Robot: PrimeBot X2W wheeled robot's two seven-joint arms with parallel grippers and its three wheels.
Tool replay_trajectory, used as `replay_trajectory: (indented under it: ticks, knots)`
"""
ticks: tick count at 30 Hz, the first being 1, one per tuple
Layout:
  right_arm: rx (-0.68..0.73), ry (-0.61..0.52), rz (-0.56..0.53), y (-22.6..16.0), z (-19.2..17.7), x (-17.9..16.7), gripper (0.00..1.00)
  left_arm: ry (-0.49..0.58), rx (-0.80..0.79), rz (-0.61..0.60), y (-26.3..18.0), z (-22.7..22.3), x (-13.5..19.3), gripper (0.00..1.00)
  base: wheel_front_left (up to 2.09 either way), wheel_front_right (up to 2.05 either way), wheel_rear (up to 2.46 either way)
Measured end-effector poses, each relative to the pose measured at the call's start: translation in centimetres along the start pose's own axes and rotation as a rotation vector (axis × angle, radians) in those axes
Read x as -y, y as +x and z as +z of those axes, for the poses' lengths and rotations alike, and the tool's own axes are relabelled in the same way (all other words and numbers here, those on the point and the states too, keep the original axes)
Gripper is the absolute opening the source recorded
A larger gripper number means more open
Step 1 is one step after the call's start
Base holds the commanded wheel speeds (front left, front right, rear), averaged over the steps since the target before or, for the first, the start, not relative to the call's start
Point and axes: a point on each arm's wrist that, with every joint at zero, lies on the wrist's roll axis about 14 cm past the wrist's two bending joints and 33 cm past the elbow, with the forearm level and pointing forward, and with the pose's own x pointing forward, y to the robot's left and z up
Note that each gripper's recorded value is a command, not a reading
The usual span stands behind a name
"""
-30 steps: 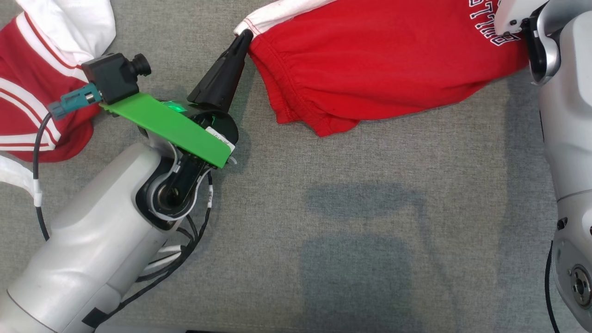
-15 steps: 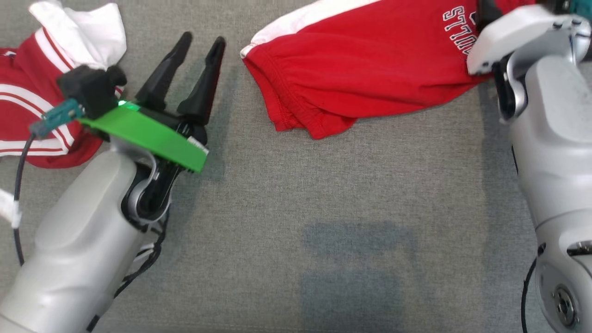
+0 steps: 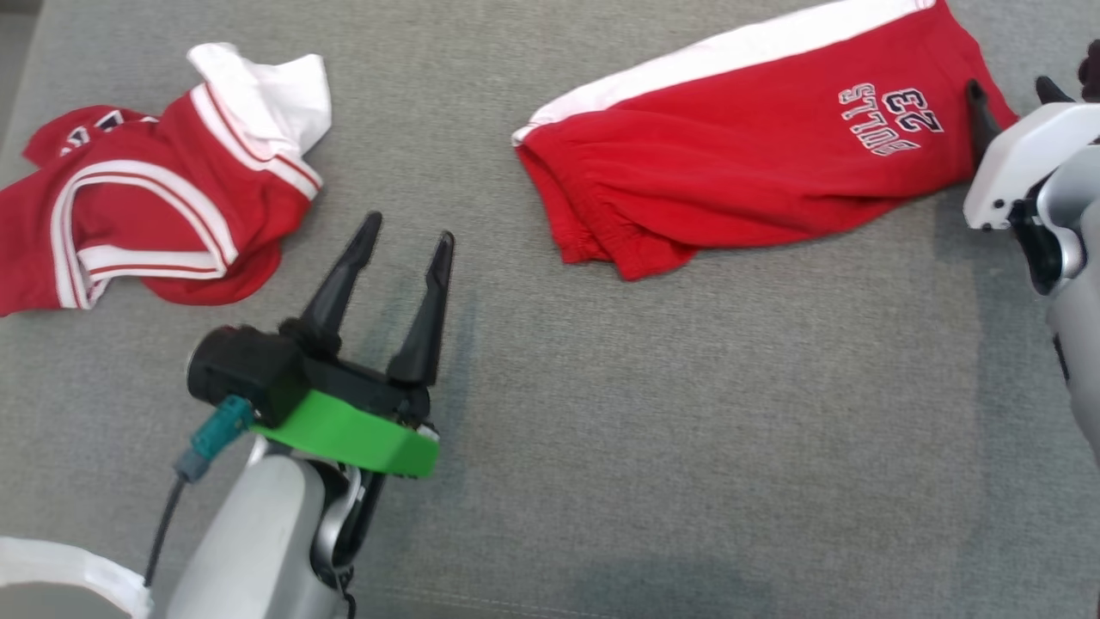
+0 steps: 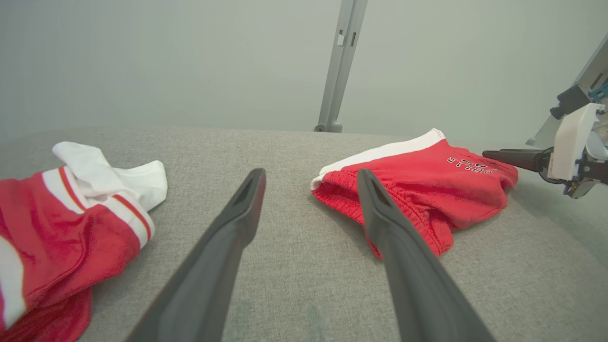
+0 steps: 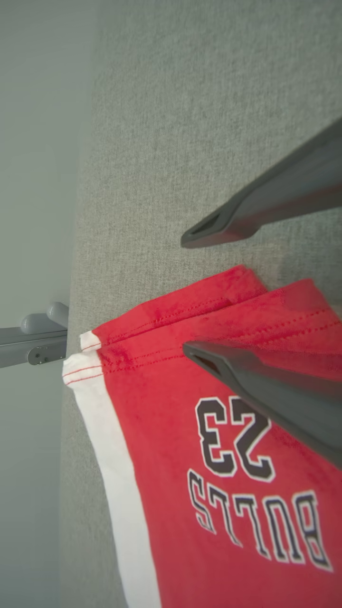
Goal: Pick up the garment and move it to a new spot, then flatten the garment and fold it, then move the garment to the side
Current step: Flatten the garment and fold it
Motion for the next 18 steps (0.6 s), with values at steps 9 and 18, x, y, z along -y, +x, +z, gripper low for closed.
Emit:
replay_trajectory:
  ticks: [9,18]
  knots:
    - [-0.145,-0.001,0.020,0.9,-1.8,-1.1,1.00,0.003,-0.003,0.069,-3.4,0.0,0.1,1.00,0.00,0.00,0.00]
    - [-0.185,-0.002,-0.003,0.8,-2.5,-0.6,0.26,0.036,0.021,0.078,-3.7,1.1,-0.2,1.00,0.00,0.00,0.00]
